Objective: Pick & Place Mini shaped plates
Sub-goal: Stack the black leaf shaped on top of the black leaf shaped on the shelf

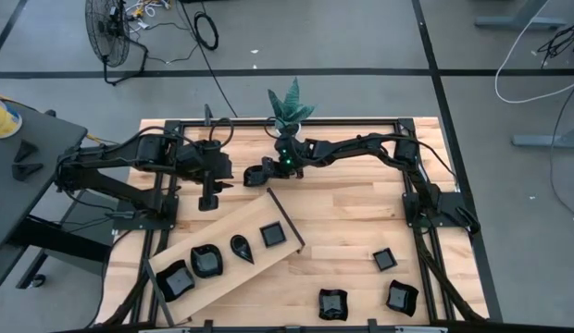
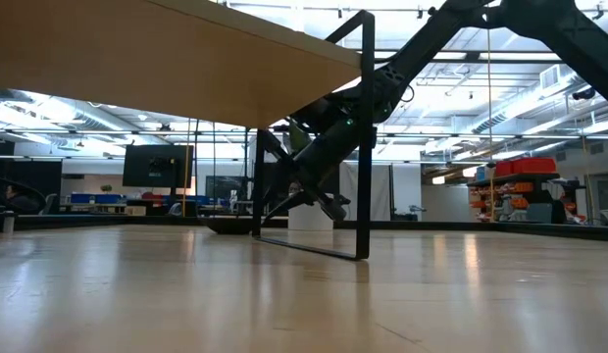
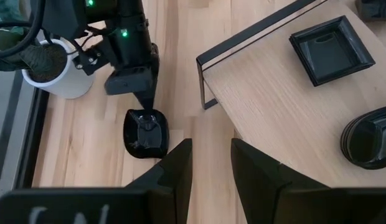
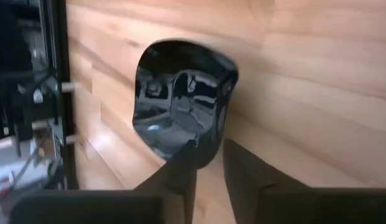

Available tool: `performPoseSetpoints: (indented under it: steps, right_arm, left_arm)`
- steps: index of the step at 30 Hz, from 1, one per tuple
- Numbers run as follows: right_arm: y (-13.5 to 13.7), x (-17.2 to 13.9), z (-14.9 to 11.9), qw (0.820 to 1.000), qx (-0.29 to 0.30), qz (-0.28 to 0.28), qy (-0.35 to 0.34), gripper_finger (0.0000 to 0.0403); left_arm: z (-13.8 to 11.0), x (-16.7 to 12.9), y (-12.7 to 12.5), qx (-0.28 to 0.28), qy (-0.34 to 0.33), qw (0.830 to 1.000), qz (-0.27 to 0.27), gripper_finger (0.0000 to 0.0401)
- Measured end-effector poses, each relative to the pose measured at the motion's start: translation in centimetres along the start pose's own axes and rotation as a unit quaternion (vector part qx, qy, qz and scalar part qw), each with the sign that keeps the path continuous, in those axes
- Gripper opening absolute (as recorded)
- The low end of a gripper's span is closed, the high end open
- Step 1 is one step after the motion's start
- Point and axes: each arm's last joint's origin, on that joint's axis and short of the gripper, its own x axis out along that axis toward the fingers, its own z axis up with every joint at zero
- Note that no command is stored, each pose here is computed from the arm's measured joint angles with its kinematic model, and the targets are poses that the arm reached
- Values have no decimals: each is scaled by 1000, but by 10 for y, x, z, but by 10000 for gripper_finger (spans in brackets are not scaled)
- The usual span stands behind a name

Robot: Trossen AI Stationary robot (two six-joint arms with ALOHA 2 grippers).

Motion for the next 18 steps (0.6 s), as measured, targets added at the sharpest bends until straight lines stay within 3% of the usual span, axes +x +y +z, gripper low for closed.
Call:
performPoseSetpoints:
  steps: [3,10,18]
  right_arm:
    - [1,0,-1,999,-25,12,16,107]
    - [23,-17,0,986,-116,104,60,174]
    - [62,-77,-3,963,-226,144,18,172]
  left_arm:
    - [-3,0,1,5,15,1000,18,115]
    - [-13,-9,2,9,38,999,24,115]
    - [-24,-45,7,-15,-47,998,41,115]
